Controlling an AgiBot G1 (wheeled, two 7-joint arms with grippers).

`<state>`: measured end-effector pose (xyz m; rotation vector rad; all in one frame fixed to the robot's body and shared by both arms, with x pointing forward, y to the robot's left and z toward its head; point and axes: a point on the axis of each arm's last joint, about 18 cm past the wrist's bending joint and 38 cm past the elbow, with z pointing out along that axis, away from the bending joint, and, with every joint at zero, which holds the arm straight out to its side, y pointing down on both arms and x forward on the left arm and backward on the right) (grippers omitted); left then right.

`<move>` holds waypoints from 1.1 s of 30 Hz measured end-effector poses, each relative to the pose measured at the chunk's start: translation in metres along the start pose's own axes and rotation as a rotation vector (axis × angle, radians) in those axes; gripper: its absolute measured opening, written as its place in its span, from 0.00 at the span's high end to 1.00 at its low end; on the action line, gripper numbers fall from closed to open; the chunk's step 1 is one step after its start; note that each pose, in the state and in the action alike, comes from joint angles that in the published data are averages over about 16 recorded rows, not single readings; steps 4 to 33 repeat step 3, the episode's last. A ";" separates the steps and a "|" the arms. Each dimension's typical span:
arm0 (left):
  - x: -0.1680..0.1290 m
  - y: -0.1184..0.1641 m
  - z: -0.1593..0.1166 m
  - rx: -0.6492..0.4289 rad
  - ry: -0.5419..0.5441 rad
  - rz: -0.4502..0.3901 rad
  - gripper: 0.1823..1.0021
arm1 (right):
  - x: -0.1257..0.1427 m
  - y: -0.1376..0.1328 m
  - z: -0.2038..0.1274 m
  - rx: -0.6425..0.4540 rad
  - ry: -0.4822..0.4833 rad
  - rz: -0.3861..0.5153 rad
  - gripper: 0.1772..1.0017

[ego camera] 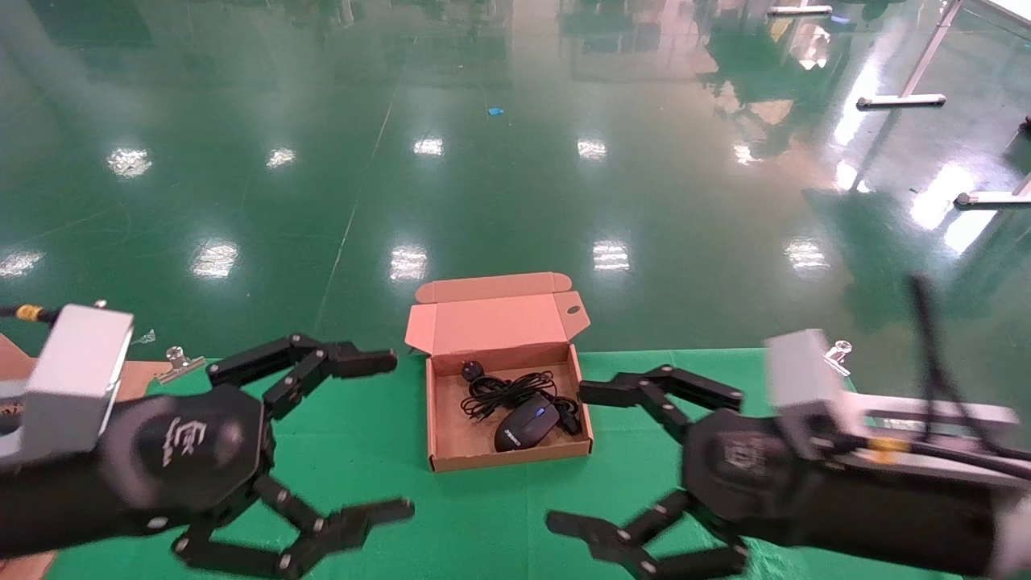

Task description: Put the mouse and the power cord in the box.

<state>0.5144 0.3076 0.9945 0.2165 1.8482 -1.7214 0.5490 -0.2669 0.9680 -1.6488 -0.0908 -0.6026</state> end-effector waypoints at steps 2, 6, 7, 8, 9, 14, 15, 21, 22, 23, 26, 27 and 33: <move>0.003 -0.002 0.000 0.004 0.010 -0.005 0.00 | -0.003 -0.004 -0.006 0.011 -0.008 -0.002 0.00; 0.005 -0.003 -0.001 0.005 0.015 -0.008 0.00 | -0.005 -0.006 -0.009 0.016 -0.012 -0.004 0.00; 0.005 -0.003 -0.001 0.005 0.015 -0.008 0.00 | -0.005 -0.006 -0.009 0.016 -0.012 -0.004 0.00; 0.005 -0.003 -0.001 0.005 0.015 -0.008 0.00 | -0.005 -0.006 -0.009 0.016 -0.012 -0.004 0.00; 0.005 -0.003 -0.001 0.005 0.015 -0.008 0.00 | -0.005 -0.006 -0.009 0.016 -0.012 -0.004 0.00; 0.005 -0.003 -0.001 0.005 0.015 -0.008 0.00 | -0.005 -0.006 -0.009 0.016 -0.012 -0.004 0.00; 0.005 -0.003 -0.001 0.005 0.015 -0.008 0.00 | -0.005 -0.006 -0.009 0.016 -0.012 -0.004 0.00; 0.005 -0.003 -0.001 0.005 0.015 -0.008 0.00 | -0.005 -0.006 -0.009 0.016 -0.012 -0.004 0.00; 0.005 -0.003 -0.001 0.005 0.015 -0.008 0.00 | -0.005 -0.006 -0.009 0.016 -0.012 -0.004 0.00; 0.005 -0.003 -0.001 0.005 0.015 -0.008 0.00 | -0.005 -0.006 -0.009 0.016 -0.012 -0.004 0.00; 0.005 -0.003 -0.001 0.005 0.015 -0.008 0.00 | -0.005 -0.006 -0.009 0.016 -0.012 -0.004 0.00; 0.005 -0.003 -0.001 0.005 0.015 -0.008 0.00 | -0.005 -0.006 -0.009 0.016 -0.012 -0.004 0.00; 0.005 -0.003 -0.001 0.005 0.015 -0.008 0.00 | -0.005 -0.006 -0.009 0.016 -0.012 -0.004 0.00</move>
